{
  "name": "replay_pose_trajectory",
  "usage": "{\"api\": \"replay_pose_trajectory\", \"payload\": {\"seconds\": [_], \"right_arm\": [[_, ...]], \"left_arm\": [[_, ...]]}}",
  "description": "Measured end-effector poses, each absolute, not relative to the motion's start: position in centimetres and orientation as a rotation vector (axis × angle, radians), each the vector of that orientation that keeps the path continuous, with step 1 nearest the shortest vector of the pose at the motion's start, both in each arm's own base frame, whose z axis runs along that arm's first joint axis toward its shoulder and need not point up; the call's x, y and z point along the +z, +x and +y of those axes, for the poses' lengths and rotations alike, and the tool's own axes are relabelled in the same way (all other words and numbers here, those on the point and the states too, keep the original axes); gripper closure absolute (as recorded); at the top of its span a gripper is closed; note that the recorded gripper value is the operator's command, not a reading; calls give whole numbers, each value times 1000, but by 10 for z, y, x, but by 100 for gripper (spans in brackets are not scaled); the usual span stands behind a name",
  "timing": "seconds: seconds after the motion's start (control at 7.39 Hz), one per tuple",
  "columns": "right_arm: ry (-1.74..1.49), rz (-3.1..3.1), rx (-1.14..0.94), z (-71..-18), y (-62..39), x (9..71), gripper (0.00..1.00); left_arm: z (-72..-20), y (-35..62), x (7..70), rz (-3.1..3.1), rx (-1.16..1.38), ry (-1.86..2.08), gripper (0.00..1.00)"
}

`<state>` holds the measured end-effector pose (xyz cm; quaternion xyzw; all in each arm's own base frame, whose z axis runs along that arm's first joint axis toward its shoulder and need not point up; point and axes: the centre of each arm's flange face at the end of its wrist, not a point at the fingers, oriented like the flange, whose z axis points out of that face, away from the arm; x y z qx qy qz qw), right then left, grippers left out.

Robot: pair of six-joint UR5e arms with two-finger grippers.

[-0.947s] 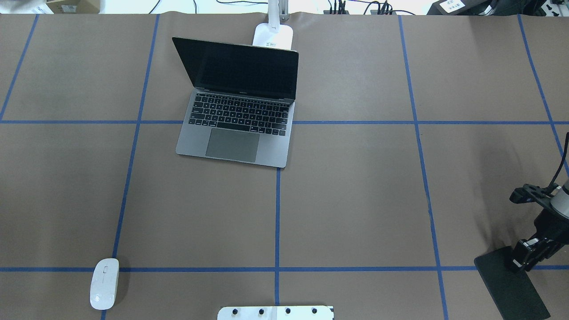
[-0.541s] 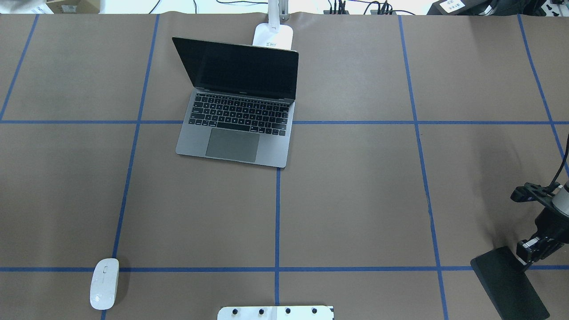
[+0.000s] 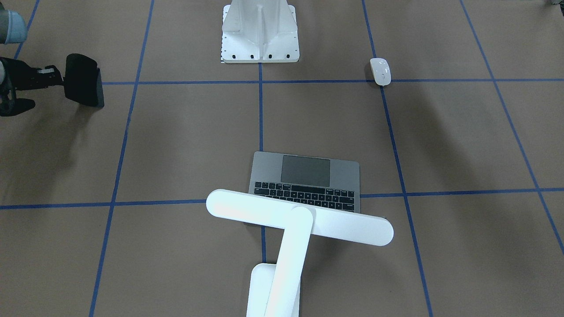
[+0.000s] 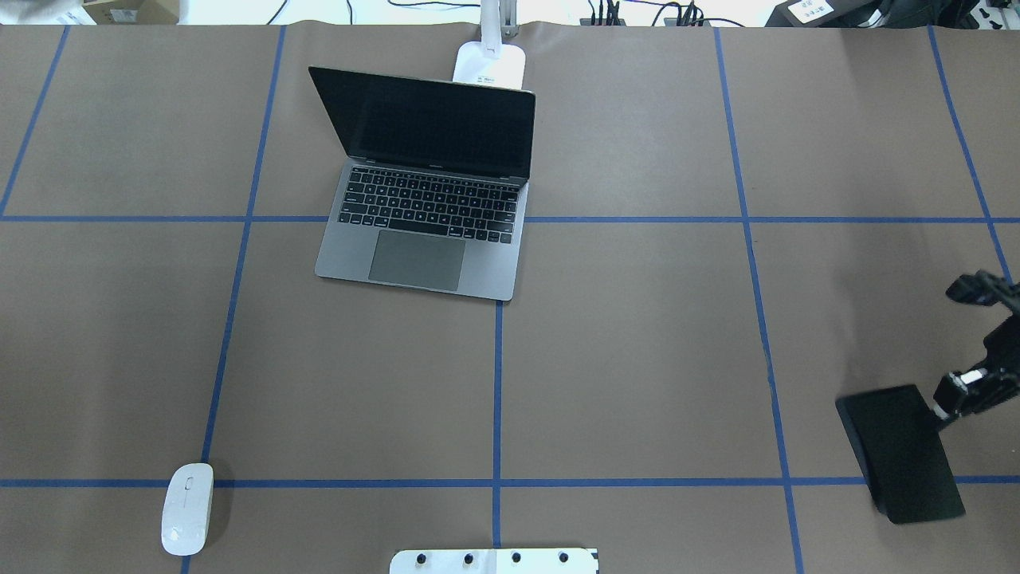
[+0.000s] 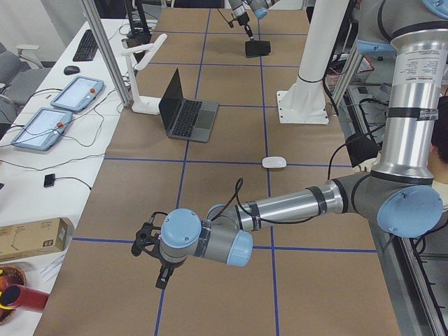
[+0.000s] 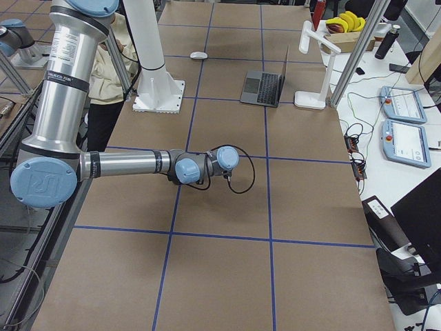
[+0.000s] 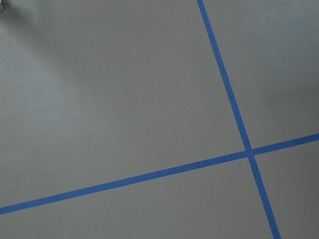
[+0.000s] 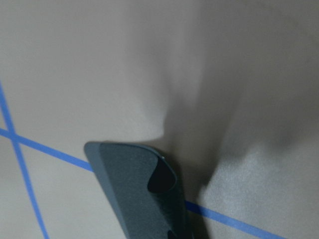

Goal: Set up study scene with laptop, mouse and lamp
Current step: 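Lift and carry the mousepad with the right gripper beside the laptop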

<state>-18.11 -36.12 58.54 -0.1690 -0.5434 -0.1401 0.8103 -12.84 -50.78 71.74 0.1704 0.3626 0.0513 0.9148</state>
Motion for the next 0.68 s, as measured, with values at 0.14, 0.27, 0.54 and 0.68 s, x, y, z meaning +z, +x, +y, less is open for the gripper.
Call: {"api": "replay_pose_trajectory", "payload": {"seconds": [0.14, 0.27, 0.54, 0.68], "right_arm": [[-330, -1179, -239, -385, -175, 559, 100], [-300, -1193, -181, -409, -171, 532, 100], [-239, -1192, -92, -455, -171, 478, 100], [-200, -1170, -51, -474, -175, 453, 100]], "left_arm": [[-508, -129, 717, 746, 106, 350, 0], [-508, -129, 717, 746, 107, 350, 0], [-508, -130, 717, 747, 107, 350, 0], [-508, -130, 717, 747, 107, 350, 0]]}}
